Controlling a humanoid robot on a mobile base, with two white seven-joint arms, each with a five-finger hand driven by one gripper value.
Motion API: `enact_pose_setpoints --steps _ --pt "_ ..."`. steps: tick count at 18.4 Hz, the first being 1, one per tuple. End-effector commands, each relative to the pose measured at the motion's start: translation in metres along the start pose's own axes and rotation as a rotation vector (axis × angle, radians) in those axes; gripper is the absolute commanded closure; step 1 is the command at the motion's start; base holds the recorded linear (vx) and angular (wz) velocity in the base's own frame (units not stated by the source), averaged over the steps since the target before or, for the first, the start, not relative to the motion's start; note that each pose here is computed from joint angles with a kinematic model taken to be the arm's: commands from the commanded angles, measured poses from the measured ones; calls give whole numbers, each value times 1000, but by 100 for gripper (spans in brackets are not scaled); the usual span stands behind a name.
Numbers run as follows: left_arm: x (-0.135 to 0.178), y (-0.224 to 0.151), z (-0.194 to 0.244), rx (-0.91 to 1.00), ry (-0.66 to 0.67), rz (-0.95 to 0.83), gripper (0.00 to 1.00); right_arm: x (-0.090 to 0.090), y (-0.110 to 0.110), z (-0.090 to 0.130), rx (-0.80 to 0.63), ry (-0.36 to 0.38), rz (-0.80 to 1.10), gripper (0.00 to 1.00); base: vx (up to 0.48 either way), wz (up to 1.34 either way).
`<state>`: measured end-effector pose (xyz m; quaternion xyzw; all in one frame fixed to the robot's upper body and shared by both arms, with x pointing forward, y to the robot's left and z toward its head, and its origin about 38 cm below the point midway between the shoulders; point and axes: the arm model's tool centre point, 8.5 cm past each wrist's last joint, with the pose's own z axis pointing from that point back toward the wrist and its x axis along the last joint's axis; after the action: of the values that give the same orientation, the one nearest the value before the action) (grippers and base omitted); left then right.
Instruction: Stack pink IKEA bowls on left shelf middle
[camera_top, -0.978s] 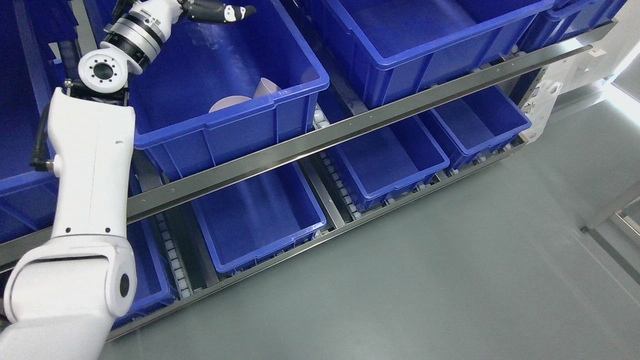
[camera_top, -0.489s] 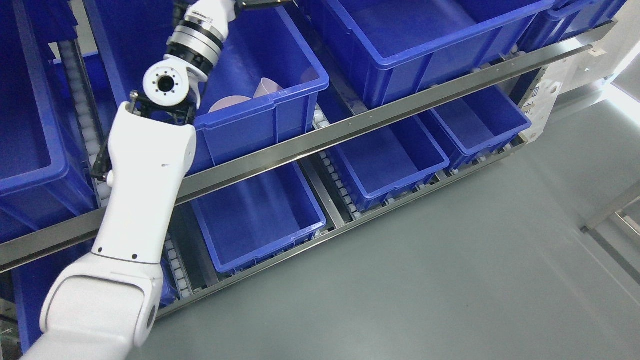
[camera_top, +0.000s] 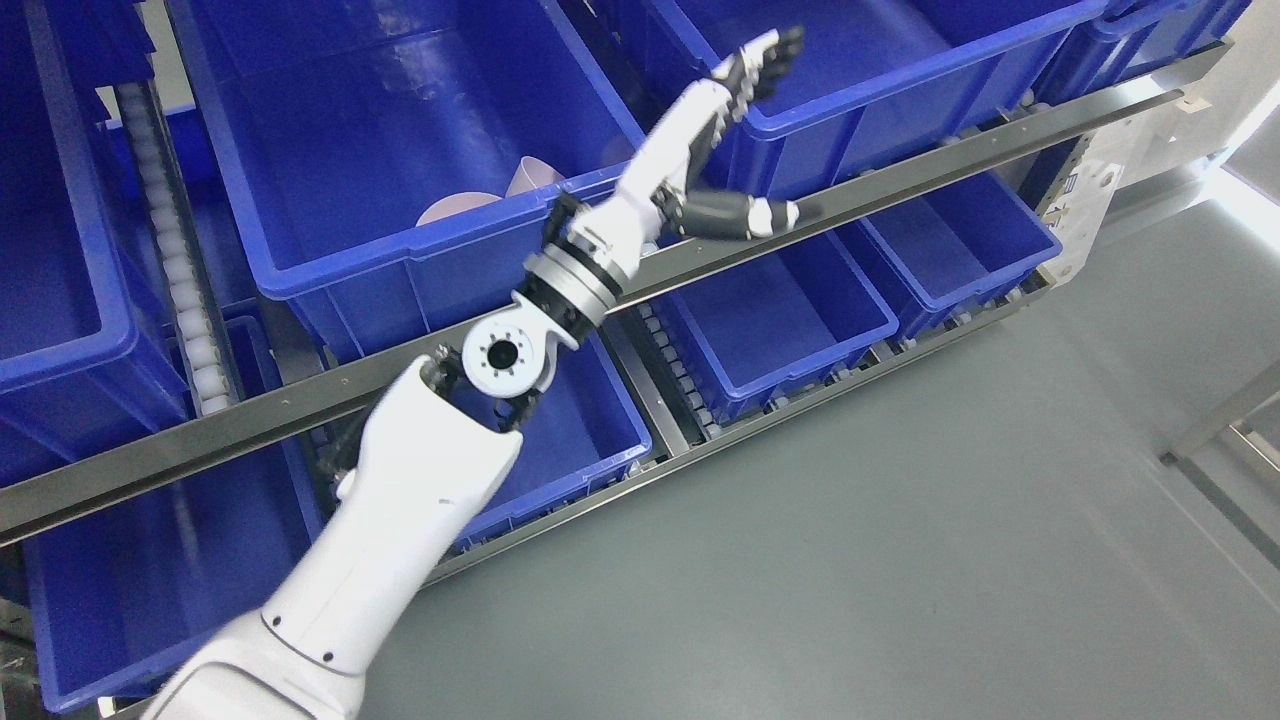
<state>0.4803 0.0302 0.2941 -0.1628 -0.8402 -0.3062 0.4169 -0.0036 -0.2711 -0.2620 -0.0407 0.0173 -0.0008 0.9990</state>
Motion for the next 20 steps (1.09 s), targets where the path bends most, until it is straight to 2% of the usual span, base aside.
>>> enact_pose_setpoints --steps 1,3,5,9,13,17,20 --pt "-29 -133 74 -193 59 197 0 -7 -11 -1 -17 -4 -11 0 0 0" --pt "-44 -131 95 -132 106 238 0 -7 -11 -1 -17 -6 -12 0 0 0" --pt "-55 -112 114 -35 122 257 0 -7 -11 -1 -17 -6 -12 0 0 0" --pt "-81 -47 169 241 187 252 0 -7 -11 -1 -17 -4 -11 0 0 0" --pt "-88 -42 224 363 174 243 0 -7 -11 -1 -17 -4 -12 0 0 0" --pt "-91 3 251 502 197 190 0 -7 -11 -1 -17 -4 -11 0 0 0" --pt "-95 13 256 528 235 194 0 -7 -11 -1 -17 -4 -11 0 0 0"
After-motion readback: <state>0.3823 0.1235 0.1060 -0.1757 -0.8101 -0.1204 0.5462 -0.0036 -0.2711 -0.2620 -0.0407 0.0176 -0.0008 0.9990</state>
